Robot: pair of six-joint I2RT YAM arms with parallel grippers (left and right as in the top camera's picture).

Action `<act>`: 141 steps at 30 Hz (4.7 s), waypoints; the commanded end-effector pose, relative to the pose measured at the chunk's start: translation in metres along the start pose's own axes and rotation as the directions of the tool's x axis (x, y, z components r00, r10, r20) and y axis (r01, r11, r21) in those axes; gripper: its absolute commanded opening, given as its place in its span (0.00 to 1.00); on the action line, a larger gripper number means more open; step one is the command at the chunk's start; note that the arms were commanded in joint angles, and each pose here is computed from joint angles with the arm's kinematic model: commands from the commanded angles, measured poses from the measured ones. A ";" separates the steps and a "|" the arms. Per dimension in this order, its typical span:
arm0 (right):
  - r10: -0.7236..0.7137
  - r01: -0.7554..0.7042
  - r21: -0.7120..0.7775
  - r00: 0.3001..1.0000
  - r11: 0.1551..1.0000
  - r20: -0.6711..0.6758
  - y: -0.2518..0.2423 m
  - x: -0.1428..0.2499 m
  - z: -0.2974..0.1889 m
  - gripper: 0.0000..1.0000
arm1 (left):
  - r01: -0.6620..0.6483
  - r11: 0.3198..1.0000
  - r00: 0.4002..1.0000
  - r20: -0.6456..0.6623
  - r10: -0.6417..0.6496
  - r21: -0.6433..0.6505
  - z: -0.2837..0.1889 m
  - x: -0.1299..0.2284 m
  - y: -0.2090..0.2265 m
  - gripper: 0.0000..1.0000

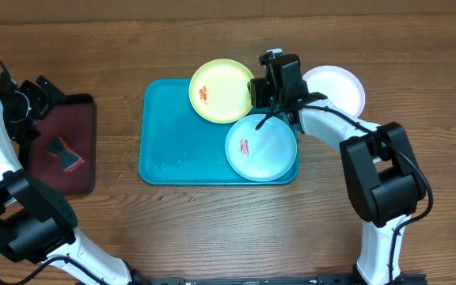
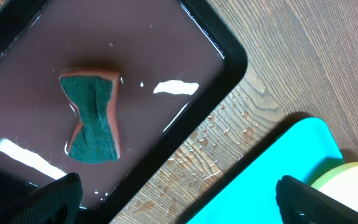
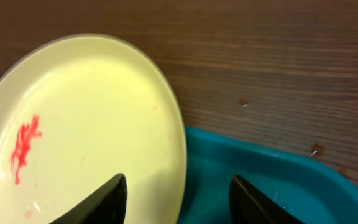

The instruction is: Clean dirty plates on tray and stack at the side

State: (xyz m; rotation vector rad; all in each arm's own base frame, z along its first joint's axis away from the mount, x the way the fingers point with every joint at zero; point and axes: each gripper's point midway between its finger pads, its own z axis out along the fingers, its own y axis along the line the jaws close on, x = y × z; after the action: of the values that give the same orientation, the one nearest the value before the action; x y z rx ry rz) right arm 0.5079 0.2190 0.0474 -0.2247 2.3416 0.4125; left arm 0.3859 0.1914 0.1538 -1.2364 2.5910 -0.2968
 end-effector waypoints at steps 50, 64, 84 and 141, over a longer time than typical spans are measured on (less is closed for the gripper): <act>0.156 -0.170 -0.054 0.967 0.984 -0.202 0.121 0.058 -0.018 0.08 | -0.008 1.000 1.000 0.005 0.008 0.012 -0.002 -0.001 -0.005 1.00; -0.199 0.191 -0.113 0.978 0.975 -0.067 0.127 0.034 -0.014 0.36 | -0.008 1.000 1.000 0.005 0.008 0.012 -0.002 -0.001 -0.005 1.00; -0.433 0.415 -0.243 0.901 0.877 -0.024 0.144 0.058 0.011 0.30 | -0.009 1.000 1.000 0.005 0.009 0.012 -0.002 -0.001 -0.005 1.00; 0.429 -0.400 0.169 0.878 0.901 -0.210 0.093 0.083 -0.014 0.04 | -0.011 1.000 1.000 0.005 0.010 0.012 -0.002 -0.001 -0.006 1.00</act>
State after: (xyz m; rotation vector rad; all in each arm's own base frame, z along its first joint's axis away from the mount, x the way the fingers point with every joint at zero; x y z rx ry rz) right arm 0.4127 0.3005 0.0112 0.1887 2.6611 0.4434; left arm 0.3861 0.1908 0.1538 -1.2347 2.5923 -0.2972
